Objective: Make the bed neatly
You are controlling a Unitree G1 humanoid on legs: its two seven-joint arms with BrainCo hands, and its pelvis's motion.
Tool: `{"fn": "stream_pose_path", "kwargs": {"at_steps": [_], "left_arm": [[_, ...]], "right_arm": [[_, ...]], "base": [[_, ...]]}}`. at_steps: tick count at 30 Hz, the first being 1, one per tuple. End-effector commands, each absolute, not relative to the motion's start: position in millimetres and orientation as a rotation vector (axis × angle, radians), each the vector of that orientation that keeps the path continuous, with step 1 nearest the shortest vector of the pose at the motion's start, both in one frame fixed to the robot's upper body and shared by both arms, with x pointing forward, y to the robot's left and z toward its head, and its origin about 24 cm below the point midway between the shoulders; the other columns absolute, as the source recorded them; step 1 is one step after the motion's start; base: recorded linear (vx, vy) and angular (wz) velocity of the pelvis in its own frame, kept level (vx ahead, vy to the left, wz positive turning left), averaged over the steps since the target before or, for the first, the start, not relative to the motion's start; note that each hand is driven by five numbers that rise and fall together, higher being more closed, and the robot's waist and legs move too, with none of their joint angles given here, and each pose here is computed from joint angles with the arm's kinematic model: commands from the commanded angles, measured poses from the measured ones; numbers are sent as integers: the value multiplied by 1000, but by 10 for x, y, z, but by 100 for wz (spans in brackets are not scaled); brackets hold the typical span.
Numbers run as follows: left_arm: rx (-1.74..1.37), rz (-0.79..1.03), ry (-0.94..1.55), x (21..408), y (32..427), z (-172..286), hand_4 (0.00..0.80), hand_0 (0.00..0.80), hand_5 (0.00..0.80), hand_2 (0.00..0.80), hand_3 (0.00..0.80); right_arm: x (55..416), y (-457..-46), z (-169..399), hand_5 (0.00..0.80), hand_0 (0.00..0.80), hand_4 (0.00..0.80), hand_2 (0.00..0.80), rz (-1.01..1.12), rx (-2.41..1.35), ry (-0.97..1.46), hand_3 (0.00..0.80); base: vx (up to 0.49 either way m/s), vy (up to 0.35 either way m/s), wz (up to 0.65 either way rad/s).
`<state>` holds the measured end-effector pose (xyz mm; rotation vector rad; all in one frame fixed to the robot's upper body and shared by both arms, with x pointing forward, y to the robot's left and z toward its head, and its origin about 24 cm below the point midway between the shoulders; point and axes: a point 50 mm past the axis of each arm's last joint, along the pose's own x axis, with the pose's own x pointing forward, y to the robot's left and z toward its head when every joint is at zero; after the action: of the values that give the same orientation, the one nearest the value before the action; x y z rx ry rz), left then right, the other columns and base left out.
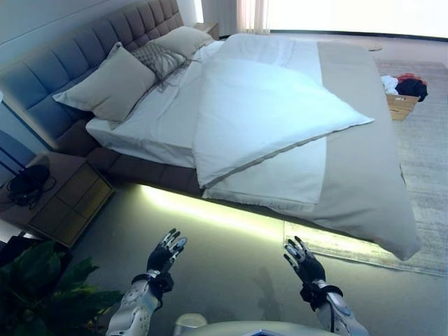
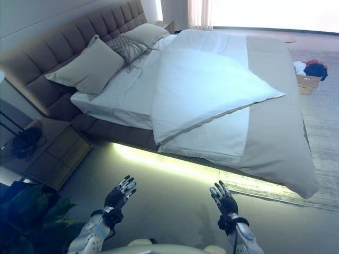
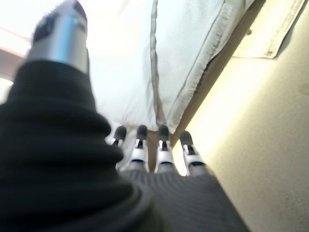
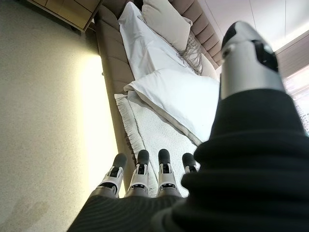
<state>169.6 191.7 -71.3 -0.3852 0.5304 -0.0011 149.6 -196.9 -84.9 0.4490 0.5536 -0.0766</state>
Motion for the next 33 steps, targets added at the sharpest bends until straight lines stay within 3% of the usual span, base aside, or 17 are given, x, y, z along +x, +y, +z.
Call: {"fn": "stream_pose_path", "kwargs": {"at_steps": [1, 27, 33], "left_arm": [[-314, -9, 332, 1996, 2049, -381, 0, 0, 0, 0, 0], [-397, -38, 335, 1848, 1995, -464, 0, 0, 0, 0, 0], [-381, -59, 309, 2038, 1920, -368, 0, 0, 0, 0, 0]], "right_arm": [[1720, -1857, -734, 0, 0, 0, 0, -58, 489, 455, 0], [1573, -1911, -773, 0, 0, 0, 0, -79, 485, 503, 0], [1731, -1771, -731, 0, 0, 0, 0, -65, 572, 464, 0]], "base": [[37, -10, 0], [-3, 5, 2], [-1, 142, 4]]}}
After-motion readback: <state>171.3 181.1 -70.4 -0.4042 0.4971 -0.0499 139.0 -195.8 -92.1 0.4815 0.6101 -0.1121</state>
